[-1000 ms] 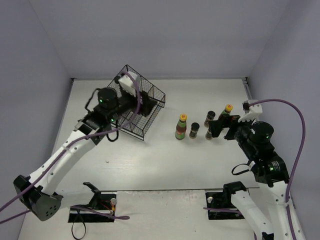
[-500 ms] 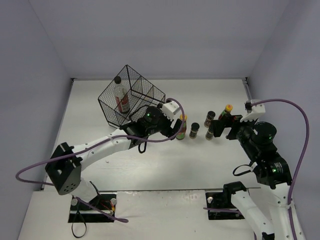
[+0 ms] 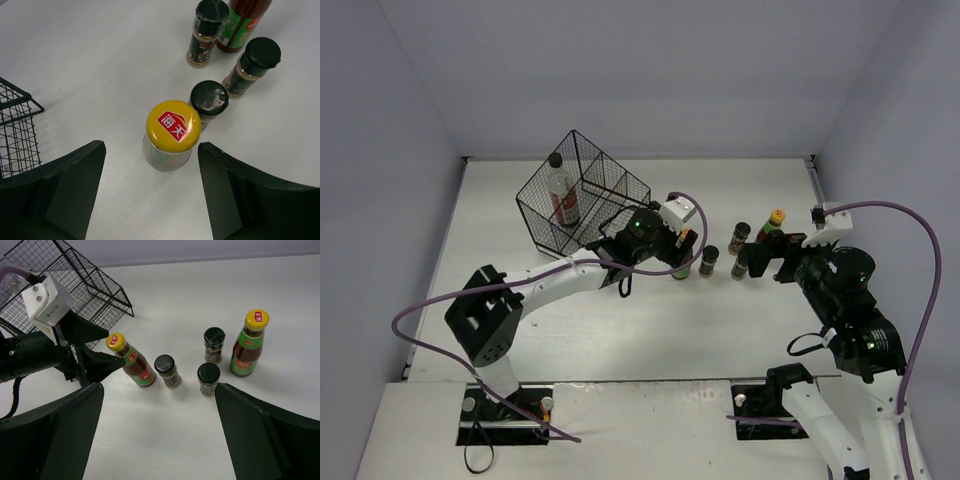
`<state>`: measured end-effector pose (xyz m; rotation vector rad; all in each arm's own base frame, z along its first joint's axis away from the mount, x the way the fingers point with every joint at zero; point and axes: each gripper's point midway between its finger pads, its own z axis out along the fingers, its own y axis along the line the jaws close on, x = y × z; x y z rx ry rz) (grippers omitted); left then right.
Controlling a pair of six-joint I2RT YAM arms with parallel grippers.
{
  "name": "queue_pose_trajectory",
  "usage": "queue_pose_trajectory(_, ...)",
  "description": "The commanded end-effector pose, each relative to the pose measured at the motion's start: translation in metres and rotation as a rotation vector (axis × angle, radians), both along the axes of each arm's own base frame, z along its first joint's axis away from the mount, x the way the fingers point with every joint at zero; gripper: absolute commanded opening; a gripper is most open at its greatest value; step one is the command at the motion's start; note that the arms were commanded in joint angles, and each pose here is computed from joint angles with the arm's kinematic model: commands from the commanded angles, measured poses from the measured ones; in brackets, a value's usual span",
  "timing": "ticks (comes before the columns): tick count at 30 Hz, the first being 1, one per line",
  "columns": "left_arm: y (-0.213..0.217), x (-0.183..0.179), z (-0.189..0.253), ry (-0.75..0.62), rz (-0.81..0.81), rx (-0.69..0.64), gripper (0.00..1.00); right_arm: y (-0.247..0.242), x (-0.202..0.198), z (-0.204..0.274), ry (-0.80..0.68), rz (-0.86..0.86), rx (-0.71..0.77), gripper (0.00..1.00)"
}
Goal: Organize the condiment bottles
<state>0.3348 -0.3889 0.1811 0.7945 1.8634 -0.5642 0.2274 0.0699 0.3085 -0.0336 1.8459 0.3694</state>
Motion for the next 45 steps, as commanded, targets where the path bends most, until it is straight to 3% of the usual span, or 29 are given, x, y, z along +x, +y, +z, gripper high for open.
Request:
queue_pose_trajectory(1,-0.016,0.017,0.064,-0.138,0.013,-0.136,0.75,-0.003,0.004,0.028,-0.092,-0.014,-0.003,1.0)
queue_pose_trajectory(4,-0.021,0.019,0.063,-0.132,0.013,-0.145,0.73,-0.004,0.004,0.028,-0.094,-0.017,-0.01,1.0)
queue_pose_trajectory(6,-0.024,0.019,0.061,-0.127,0.009,-0.148,0.67,-0.003,0.005,0.027,-0.091,-0.016,-0.009,1.0)
queue_pose_trajectory(9,-0.026,0.019,0.064,-0.13,-0.002,-0.157,0.5,-0.004,0.005,0.027,-0.09,-0.018,-0.011,1.0)
queue_pose_trajectory(10,-0.027,0.02,0.067,-0.138,-0.001,-0.167,0.37,-0.004,0.005,0.027,-0.088,-0.017,-0.013,1.0)
queue_pose_trajectory(14,-0.027,0.021,0.074,-0.143,0.0,-0.175,0.09,-0.004,0.006,0.026,-0.088,-0.019,-0.016,1.0)
queue_pose_trajectory(16,-0.025,0.02,0.077,-0.144,0.003,-0.174,0.0,-0.004,0.006,0.027,-0.09,-0.017,-0.018,1.0)
queue_pose_trajectory(22,-0.004,0.028,0.124,-0.205,0.088,-0.195,0.0,-0.004,0.005,0.032,-0.099,-0.019,-0.016,1.0)
queue_pose_trajectory(27,0.02,0.04,0.188,-0.293,0.156,-0.24,0.0,-0.005,0.005,0.03,-0.096,-0.02,-0.017,1.0)
queue_pose_trajectory(38,0.101,0.082,0.287,-0.443,0.353,-0.288,0.0,-0.004,0.003,0.033,-0.099,-0.017,-0.01,1.0)
queue_pose_trajectory(45,0.156,0.12,0.302,-0.514,0.512,-0.278,0.0,-0.003,0.001,0.032,-0.089,-0.012,0.004,1.0)
